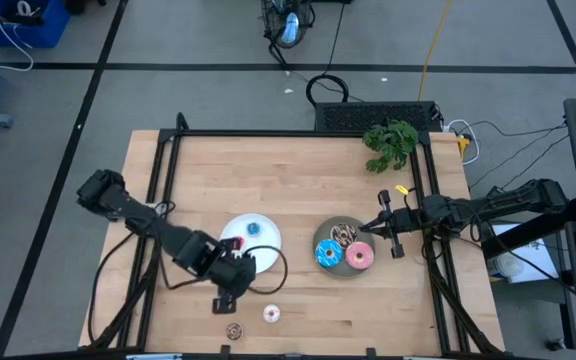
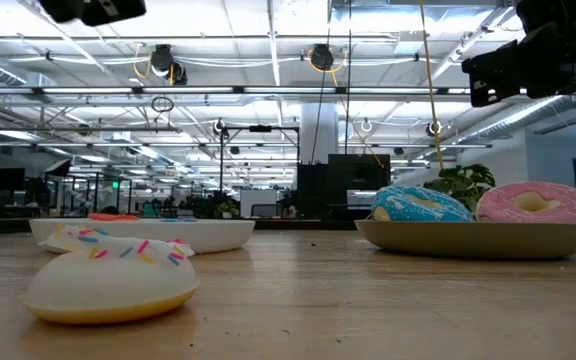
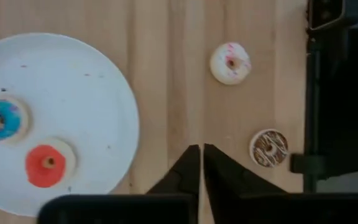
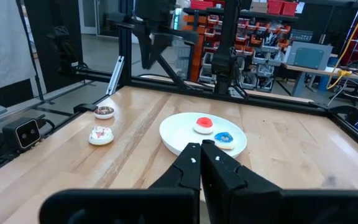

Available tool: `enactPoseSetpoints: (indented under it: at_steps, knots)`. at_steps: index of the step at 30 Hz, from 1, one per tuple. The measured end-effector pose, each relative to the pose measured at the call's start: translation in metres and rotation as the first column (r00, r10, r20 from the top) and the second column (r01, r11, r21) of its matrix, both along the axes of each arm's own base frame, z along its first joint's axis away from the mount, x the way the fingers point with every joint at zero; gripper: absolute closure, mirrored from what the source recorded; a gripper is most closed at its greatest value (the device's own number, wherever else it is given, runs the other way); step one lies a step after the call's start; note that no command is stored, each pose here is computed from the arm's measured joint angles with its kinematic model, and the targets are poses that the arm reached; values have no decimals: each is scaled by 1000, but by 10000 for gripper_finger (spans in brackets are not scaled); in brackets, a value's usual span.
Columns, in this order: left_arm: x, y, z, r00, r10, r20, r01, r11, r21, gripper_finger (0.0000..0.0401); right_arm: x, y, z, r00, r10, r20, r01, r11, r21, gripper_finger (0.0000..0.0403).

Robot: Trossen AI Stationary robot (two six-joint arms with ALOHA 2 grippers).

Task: Pick & Place donuts
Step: Put the small brown donut on the white plate

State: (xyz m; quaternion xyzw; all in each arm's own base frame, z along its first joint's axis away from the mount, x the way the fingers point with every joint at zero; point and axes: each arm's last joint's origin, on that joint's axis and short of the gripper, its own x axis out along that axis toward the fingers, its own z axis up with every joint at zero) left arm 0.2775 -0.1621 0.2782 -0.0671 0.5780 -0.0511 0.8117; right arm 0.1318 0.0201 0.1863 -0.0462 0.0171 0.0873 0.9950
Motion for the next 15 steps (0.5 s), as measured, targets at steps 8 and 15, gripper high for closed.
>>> enactPoseSetpoints:
  at_steps: [8,15]
  knots:
    - [-16,-33,-16,998,-18,52,20,999,-37,394,0,0,-1,1000,0,-9,0,1000,-1,403]
    - [-28,-44,-42,996,66,57,-63,996,-56,387,0,0,-1,1000,0,-14,0,1000,-2,403]
